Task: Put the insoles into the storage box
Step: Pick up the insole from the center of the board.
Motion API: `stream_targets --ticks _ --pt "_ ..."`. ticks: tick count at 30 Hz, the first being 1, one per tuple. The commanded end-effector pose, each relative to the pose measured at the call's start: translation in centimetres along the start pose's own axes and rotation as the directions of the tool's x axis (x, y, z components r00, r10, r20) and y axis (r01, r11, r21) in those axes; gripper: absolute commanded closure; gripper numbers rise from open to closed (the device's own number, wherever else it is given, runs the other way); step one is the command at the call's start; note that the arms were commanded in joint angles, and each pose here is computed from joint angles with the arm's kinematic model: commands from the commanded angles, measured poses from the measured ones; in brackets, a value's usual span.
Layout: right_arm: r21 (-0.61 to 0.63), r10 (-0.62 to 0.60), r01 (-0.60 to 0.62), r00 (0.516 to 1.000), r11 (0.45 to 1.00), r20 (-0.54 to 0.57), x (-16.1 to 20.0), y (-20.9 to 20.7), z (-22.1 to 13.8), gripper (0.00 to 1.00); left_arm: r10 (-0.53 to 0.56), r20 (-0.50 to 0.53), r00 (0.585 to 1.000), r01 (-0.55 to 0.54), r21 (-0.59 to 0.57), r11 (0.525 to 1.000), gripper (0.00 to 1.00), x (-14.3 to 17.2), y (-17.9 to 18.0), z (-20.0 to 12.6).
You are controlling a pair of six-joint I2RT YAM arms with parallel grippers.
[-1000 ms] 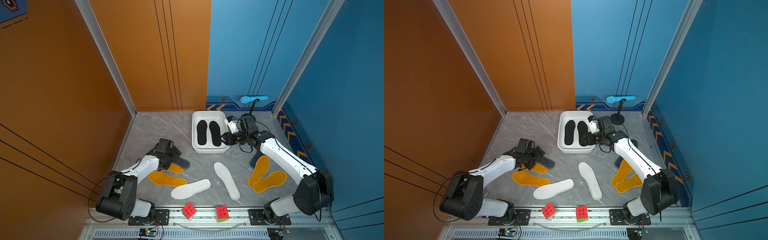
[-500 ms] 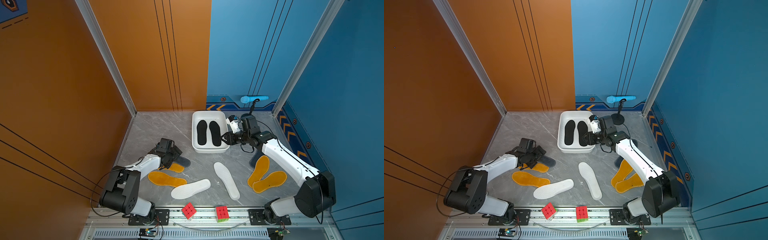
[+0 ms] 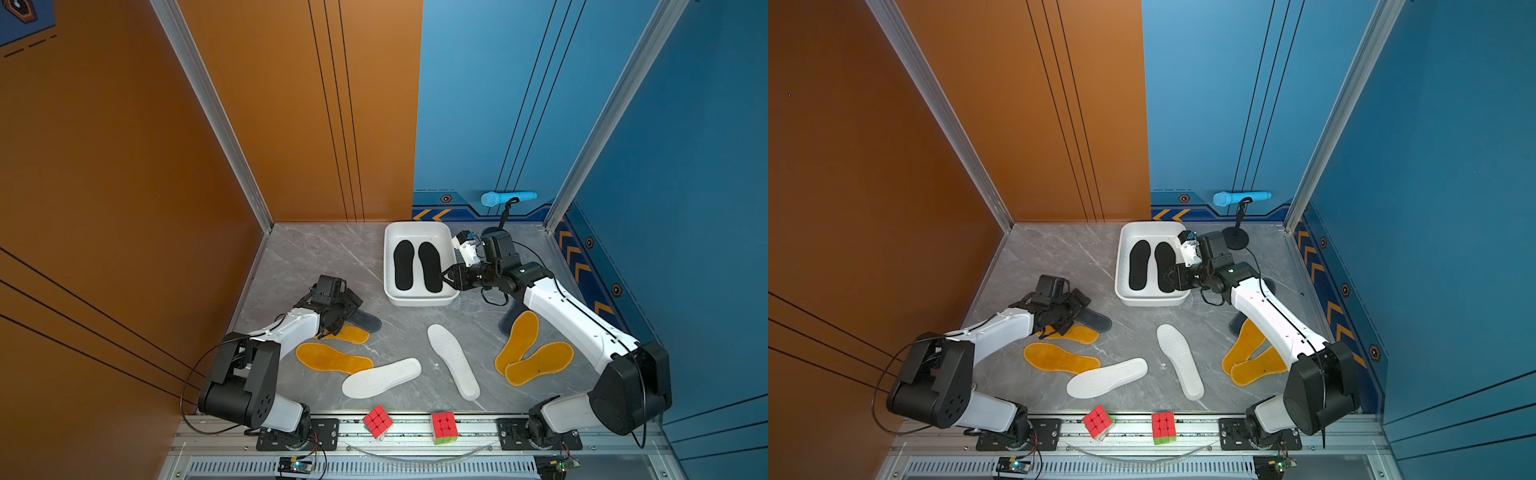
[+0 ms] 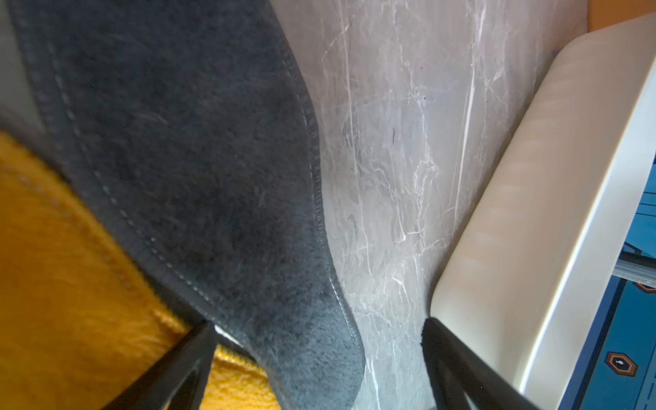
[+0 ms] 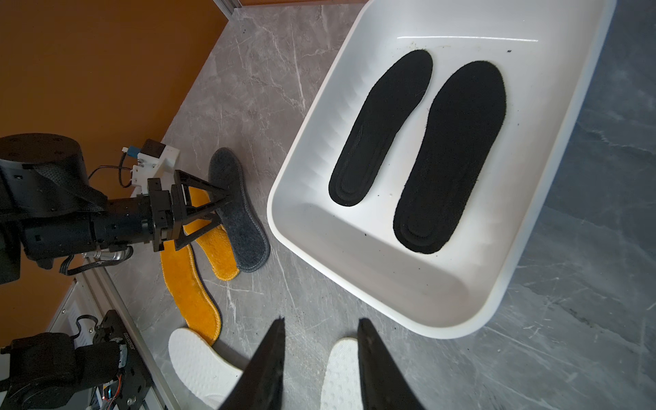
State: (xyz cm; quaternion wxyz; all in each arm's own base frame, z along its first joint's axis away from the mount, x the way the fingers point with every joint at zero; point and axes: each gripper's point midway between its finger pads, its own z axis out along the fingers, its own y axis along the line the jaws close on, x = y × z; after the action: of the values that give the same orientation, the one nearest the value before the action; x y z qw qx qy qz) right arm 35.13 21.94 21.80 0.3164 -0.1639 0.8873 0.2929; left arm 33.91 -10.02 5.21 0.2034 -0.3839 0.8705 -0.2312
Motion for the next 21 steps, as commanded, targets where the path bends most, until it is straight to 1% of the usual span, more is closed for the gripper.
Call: stream_targets --ticks 1,7,12,13,15,17,21 --pt "-0.014 0.002 -0.002 1.000 1.000 -0.008 0.3 -0.1 0.3 0.64 -0.025 -0.003 1.000 0.025 0.034 0.999 0.08 -0.2 -0.5 -0.1" --pt "-0.013 0.000 0.000 1.000 1.000 -0.014 0.5 -0.2 0.4 0.65 -0.034 -0.018 0.999 0.034 0.036 0.999 0.08 -0.1 -0.6 0.7" --pt "-0.013 0.004 -0.004 1.000 1.000 -0.020 0.7 -0.3 0.6 0.66 -0.032 -0.017 0.999 0.032 0.016 0.999 0.13 -0.1 0.0 1.1" --pt "-0.014 0.005 -0.005 1.000 1.000 -0.023 0.7 -0.3 0.6 0.66 -0.031 -0.018 0.999 0.031 0.012 0.999 0.18 0.0 0.1 1.2" --pt "-0.019 0.005 -0.005 1.000 1.000 -0.022 0.7 -0.2 0.7 0.67 -0.028 -0.018 0.999 0.028 -0.002 1.000 0.23 0.1 0.6 1.3" --pt "-0.026 0.005 -0.005 1.000 1.000 -0.020 0.6 -0.1 0.8 0.67 -0.019 -0.012 1.000 0.019 -0.032 0.999 0.27 0.2 1.2 1.3" --pt "-0.034 0.007 -0.008 1.000 0.999 -0.018 0.6 0.1 0.8 0.68 0.038 -0.020 0.999 -0.041 -0.142 0.989 0.29 0.5 2.5 0.9"
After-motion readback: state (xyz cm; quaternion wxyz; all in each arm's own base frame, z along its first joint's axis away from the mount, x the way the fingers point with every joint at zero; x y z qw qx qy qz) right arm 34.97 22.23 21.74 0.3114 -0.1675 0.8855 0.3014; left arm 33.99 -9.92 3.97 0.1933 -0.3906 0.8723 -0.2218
